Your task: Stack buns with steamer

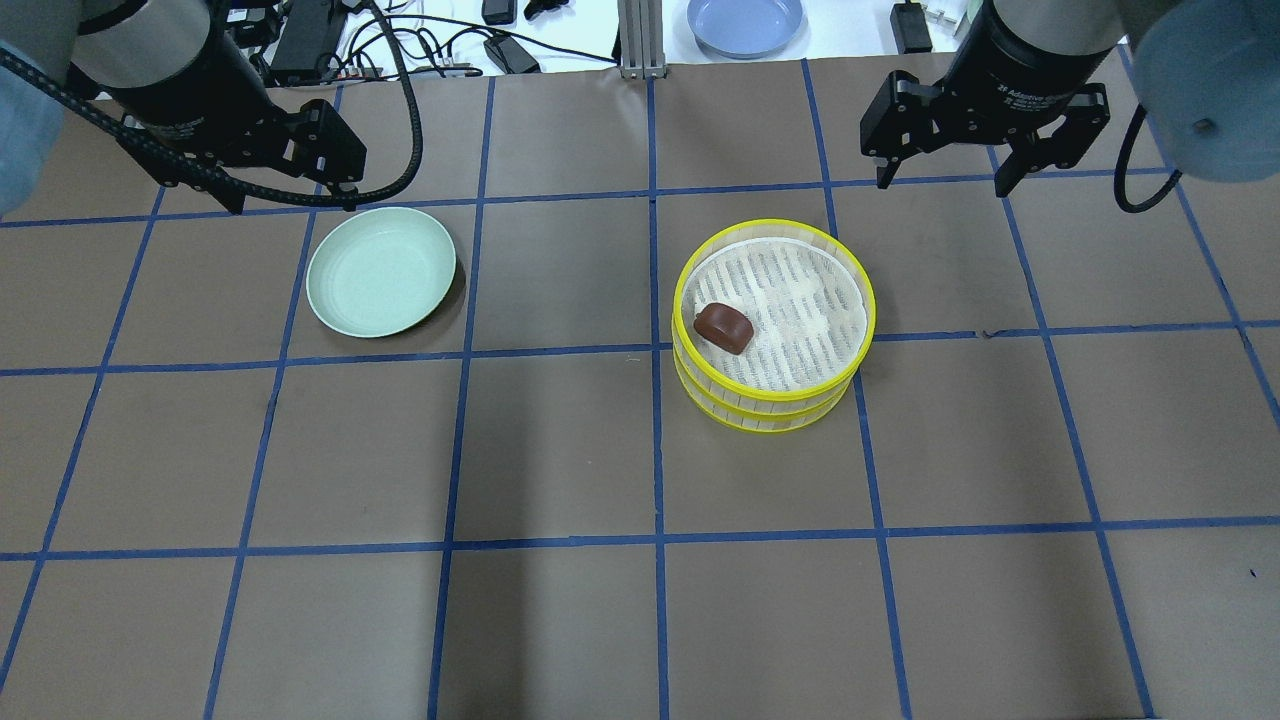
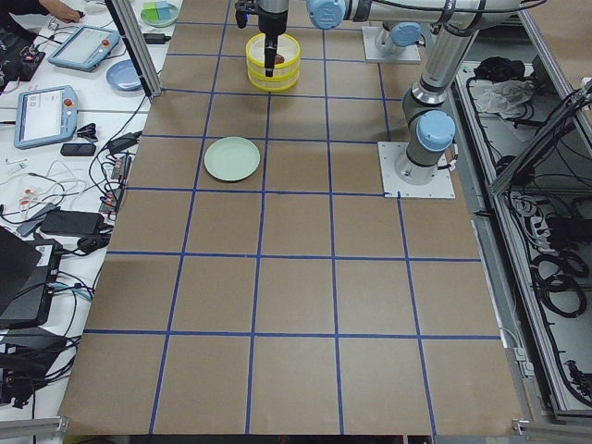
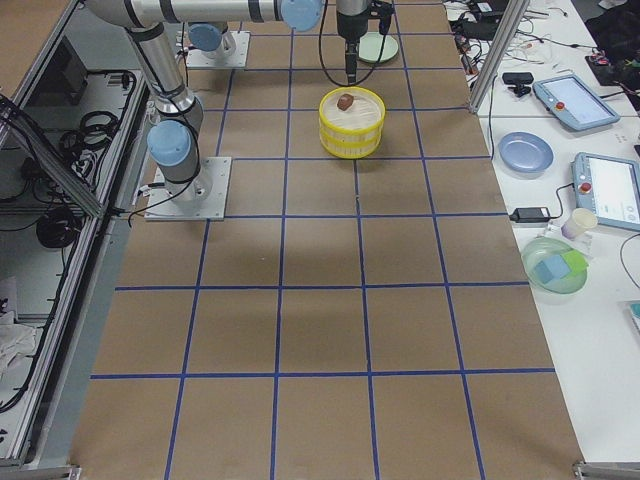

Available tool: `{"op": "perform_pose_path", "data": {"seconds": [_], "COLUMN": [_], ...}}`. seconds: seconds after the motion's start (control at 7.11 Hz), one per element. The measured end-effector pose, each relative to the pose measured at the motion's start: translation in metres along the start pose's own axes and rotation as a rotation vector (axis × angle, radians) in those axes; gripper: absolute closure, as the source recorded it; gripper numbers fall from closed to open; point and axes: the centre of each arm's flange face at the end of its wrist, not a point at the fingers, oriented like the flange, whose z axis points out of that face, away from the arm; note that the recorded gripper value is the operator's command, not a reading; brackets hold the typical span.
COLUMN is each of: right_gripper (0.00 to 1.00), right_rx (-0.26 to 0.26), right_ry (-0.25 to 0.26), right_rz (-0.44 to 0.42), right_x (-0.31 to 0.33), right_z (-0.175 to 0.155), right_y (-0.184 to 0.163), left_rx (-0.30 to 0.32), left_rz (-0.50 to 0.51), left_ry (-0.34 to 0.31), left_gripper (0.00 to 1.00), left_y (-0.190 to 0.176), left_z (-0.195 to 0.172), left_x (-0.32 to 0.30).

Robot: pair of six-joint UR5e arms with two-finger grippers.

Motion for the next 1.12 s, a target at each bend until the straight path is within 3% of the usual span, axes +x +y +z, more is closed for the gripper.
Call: {"op": "perform_pose_path", "data": {"seconds": [1.12], "right_gripper": [0.00], "right_rx": [0.051], "right_ry": [0.000], "right_rz": [0.008], "right_x": [0.0043], "right_z": [-0.0017], "right_y": [-0.0098], "left_rx": [-0.010], "left_rz": [0.003], "left_ry": [0.005], "left_gripper": [0.00], "left_y": [0.0034], "left_z": [0.0051], "left_x": [0.0012]}}
